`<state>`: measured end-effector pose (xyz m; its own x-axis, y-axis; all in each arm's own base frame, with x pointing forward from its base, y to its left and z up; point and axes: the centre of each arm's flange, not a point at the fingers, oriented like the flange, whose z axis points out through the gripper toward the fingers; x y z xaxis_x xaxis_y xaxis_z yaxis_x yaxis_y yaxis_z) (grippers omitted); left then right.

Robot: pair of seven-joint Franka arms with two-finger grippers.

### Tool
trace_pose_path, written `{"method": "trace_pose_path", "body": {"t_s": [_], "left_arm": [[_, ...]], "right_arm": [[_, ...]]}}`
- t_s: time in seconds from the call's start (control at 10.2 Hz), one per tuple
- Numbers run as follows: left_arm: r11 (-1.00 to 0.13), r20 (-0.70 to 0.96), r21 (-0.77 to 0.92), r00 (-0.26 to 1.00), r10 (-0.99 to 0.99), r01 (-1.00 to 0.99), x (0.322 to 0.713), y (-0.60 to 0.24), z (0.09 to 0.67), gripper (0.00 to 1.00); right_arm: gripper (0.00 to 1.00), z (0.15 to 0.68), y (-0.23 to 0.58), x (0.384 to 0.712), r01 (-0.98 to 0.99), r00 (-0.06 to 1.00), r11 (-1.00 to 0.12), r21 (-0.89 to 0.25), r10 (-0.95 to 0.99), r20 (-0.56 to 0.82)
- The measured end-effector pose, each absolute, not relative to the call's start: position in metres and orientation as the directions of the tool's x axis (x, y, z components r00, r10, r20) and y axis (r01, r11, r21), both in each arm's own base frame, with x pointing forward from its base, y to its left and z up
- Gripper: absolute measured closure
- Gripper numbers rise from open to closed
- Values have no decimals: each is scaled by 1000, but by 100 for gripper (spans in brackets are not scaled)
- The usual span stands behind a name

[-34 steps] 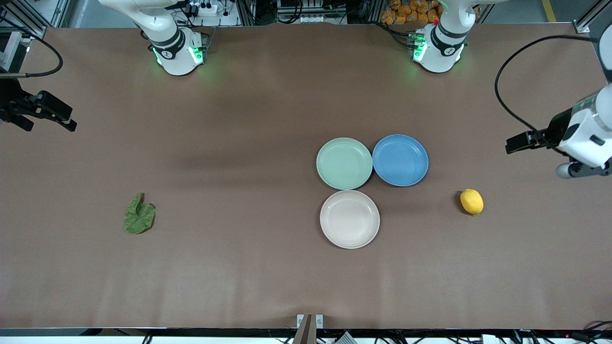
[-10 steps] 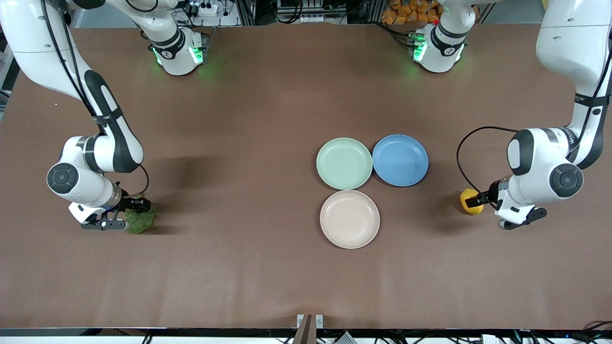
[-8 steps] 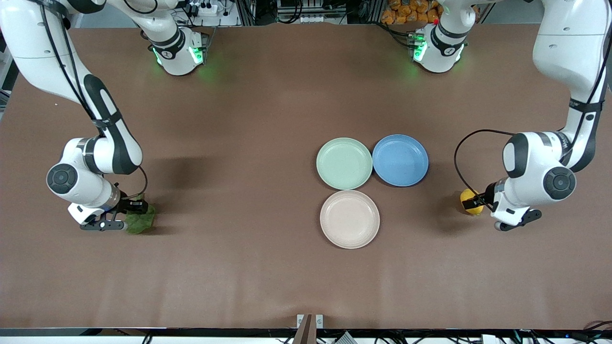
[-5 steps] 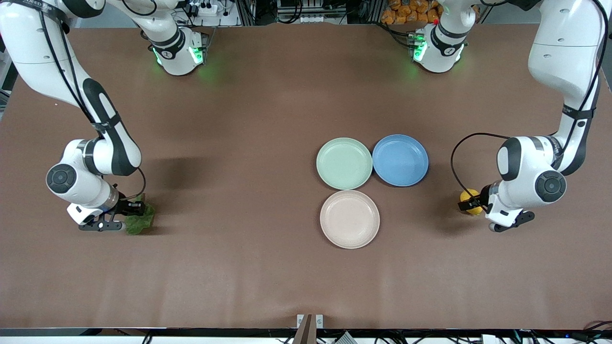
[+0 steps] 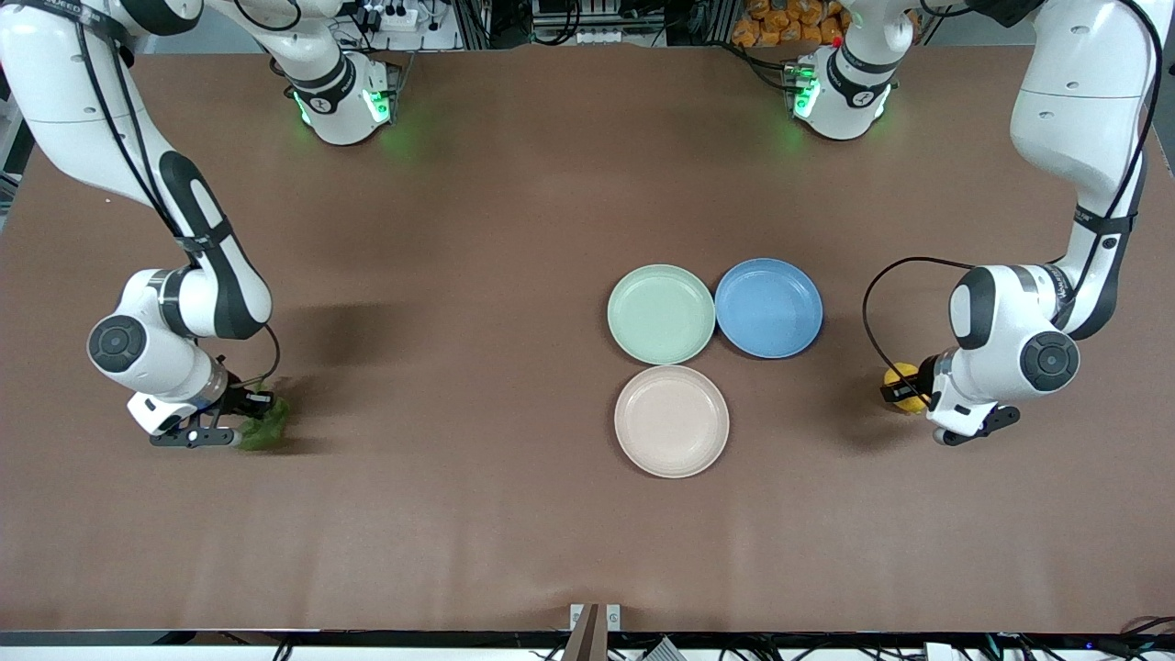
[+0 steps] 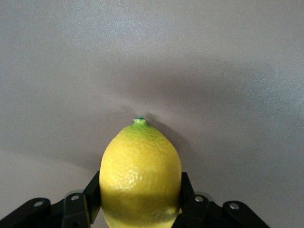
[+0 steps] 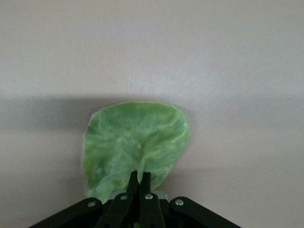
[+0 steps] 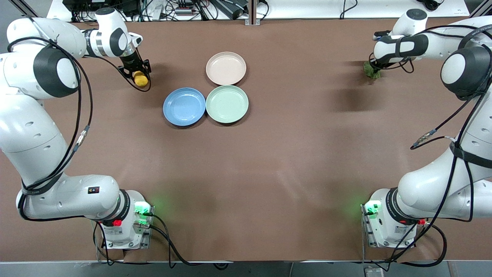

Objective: Place lemon and lettuce in plates
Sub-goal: 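Close the right gripper on the lettuce while the left gripper grasps the lemon, then carry the lettuce and lemon toward the plates with both grippers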

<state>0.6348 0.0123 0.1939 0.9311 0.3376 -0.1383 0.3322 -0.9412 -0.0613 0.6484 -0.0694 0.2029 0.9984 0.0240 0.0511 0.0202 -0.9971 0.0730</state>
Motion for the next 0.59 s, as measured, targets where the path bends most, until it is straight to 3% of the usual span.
{"method": "trace_pose_path", "body": {"t_s": [0.59], "left_arm": [[-964,-31,-1,963,267,267,665,-40,245,34]], "right_arm": [[98,340,5,685,-43,999,-999,14,-42,17]]}}
